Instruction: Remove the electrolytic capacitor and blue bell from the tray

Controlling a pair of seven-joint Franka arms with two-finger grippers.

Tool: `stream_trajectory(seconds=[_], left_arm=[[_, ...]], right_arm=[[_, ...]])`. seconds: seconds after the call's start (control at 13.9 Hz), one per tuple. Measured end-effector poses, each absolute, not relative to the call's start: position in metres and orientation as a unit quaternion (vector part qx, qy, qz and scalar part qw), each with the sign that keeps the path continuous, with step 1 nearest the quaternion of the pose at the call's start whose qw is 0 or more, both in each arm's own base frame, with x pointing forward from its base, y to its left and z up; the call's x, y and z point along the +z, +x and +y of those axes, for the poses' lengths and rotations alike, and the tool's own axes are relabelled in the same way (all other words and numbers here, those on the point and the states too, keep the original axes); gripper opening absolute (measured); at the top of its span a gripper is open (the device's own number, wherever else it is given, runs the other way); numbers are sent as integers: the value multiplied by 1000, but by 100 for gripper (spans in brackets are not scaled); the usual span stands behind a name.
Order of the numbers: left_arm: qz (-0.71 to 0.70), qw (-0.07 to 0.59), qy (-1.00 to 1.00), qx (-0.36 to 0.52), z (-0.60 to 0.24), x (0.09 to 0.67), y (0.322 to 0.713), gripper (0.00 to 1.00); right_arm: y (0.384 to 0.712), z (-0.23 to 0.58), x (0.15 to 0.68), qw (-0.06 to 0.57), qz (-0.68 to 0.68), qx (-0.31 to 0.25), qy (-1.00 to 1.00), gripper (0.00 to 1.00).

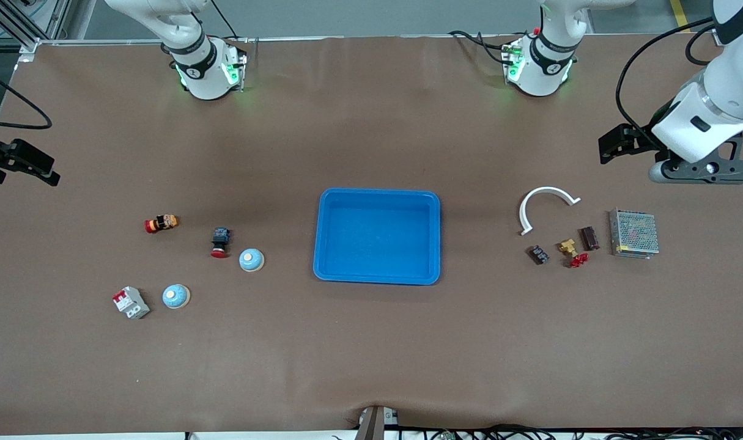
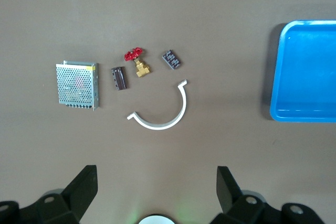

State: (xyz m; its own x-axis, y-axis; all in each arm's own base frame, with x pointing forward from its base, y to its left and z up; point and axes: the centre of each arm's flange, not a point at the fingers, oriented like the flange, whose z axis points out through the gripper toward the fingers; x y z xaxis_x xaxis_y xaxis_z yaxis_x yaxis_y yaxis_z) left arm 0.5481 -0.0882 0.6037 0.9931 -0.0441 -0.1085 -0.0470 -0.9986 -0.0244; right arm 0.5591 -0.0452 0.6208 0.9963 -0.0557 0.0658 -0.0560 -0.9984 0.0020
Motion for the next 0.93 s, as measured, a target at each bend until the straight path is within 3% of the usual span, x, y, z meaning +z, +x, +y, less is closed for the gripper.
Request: stream_trajectory(seconds=[0.93], left_arm=[[12,10,-1000,22,-75,620,548,100]], right_arm=[[559,-42,625,2,-25,37,999,100]])
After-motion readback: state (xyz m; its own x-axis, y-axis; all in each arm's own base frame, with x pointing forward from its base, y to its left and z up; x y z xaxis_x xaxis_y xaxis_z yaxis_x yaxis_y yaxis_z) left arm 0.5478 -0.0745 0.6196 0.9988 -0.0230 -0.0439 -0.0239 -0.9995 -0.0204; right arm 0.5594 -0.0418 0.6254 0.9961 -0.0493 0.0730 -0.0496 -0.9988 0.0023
